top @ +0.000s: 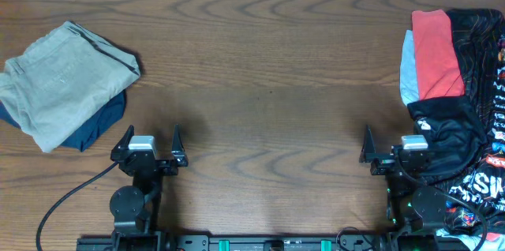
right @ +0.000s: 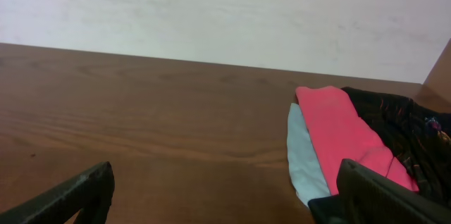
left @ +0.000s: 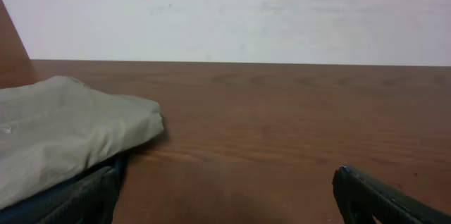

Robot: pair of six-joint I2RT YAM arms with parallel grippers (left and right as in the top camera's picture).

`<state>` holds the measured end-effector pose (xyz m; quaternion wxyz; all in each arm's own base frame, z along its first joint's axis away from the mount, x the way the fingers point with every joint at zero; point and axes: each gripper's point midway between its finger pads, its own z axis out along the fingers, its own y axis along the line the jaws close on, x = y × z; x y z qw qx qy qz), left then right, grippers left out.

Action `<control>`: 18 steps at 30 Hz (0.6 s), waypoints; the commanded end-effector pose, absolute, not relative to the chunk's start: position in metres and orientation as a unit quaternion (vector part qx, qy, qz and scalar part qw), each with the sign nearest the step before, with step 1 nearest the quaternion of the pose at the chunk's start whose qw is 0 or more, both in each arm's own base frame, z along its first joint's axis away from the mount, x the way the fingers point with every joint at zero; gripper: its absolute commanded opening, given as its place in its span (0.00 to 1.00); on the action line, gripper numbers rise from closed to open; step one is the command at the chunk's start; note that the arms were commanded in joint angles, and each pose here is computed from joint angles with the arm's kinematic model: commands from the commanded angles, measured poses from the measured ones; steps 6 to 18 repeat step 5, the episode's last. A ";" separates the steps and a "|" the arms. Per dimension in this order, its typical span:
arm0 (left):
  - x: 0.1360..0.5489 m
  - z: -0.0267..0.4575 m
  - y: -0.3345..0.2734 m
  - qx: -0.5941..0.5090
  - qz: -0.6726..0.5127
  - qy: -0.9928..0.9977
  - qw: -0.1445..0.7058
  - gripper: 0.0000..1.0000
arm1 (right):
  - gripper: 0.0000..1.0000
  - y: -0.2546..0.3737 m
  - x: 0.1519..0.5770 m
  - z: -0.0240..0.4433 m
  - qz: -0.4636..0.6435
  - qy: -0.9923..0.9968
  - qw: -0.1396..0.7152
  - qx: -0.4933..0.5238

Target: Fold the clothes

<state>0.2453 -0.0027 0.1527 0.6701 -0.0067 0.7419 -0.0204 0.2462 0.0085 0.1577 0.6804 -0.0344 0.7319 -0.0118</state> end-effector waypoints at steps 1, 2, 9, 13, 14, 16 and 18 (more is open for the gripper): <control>0.244 0.138 -0.002 -0.002 -0.016 0.757 0.653 0.98 | 0.99 0.007 0.246 0.155 -0.018 0.734 0.678 -0.037; 0.244 0.138 -0.002 -0.002 -0.016 0.757 0.653 0.98 | 0.99 0.007 0.246 0.155 -0.018 0.734 0.678 -0.037; 0.244 0.138 -0.002 -0.002 -0.016 0.757 0.653 0.98 | 0.99 0.007 0.246 0.155 -0.018 0.734 0.678 -0.037; 0.244 0.138 -0.002 -0.002 -0.016 0.757 0.653 0.98 | 0.99 0.007 0.246 0.155 -0.018 0.734 0.678 -0.037; 0.244 0.138 -0.002 -0.002 -0.016 0.757 0.653 0.98 | 0.99 0.007 0.246 0.155 -0.018 0.734 0.678 -0.037; 0.244 0.138 -0.002 -0.002 -0.016 0.757 0.653 0.98 | 0.99 0.007 0.246 0.155 -0.018 0.734 0.678 -0.037; 0.244 0.138 -0.002 -0.002 -0.016 0.757 0.653 0.98 | 0.99 0.007 0.246 0.155 -0.018 0.734 0.678 -0.037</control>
